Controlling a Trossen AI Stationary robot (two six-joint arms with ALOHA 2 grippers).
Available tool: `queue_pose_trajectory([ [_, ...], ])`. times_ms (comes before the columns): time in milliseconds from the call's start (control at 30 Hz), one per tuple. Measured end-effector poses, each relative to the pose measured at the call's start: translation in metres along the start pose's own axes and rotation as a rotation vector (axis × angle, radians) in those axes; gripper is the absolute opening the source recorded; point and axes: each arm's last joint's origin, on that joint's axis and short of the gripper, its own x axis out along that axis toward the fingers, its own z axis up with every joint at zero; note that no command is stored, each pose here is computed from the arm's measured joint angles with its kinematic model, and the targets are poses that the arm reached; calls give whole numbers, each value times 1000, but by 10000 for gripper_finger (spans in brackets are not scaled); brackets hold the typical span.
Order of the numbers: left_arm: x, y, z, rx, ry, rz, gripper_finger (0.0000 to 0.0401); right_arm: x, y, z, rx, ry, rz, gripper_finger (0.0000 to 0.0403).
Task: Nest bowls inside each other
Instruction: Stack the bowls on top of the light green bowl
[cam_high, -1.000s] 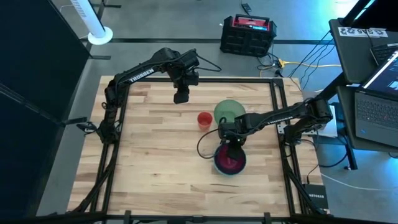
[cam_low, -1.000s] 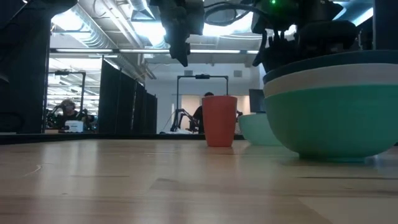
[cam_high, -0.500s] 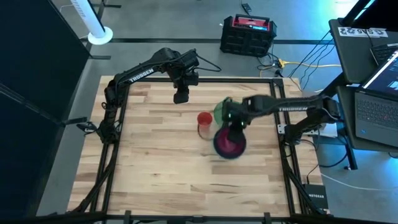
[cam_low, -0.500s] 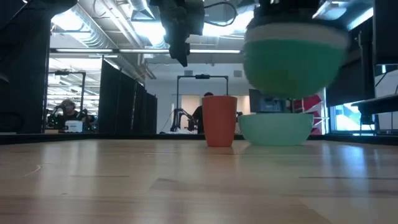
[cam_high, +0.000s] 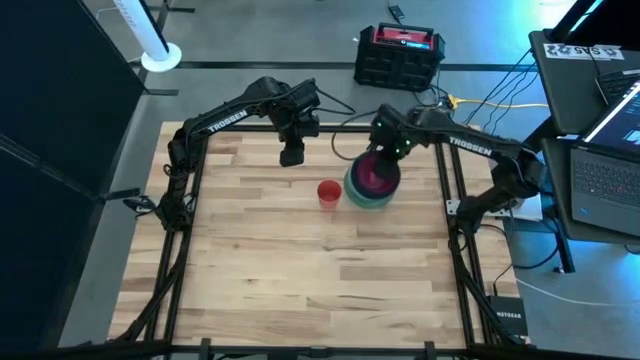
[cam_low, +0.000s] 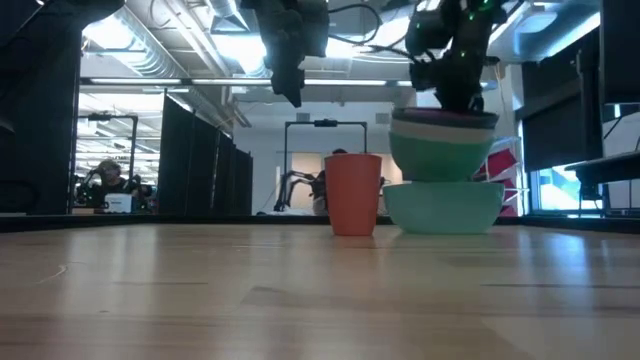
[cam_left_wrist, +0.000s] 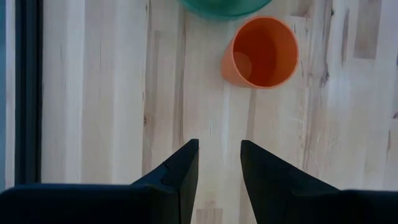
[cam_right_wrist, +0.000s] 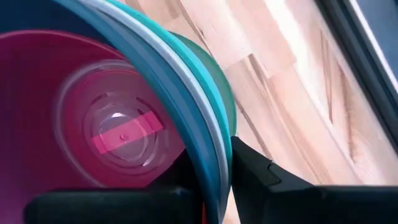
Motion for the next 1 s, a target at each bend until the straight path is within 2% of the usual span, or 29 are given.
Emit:
queue_pose_trajectory([
  [500,0,0,0,-42,0,0,104,64,-26,15,-53,161,64,44],
  [800,0,0,0,-43,5,-2,104,92,-27,15,-92,212,127,47],
  [1000,0,0,0,-43,4,-2,104,96,-17,14,-112,196,151,47],
])
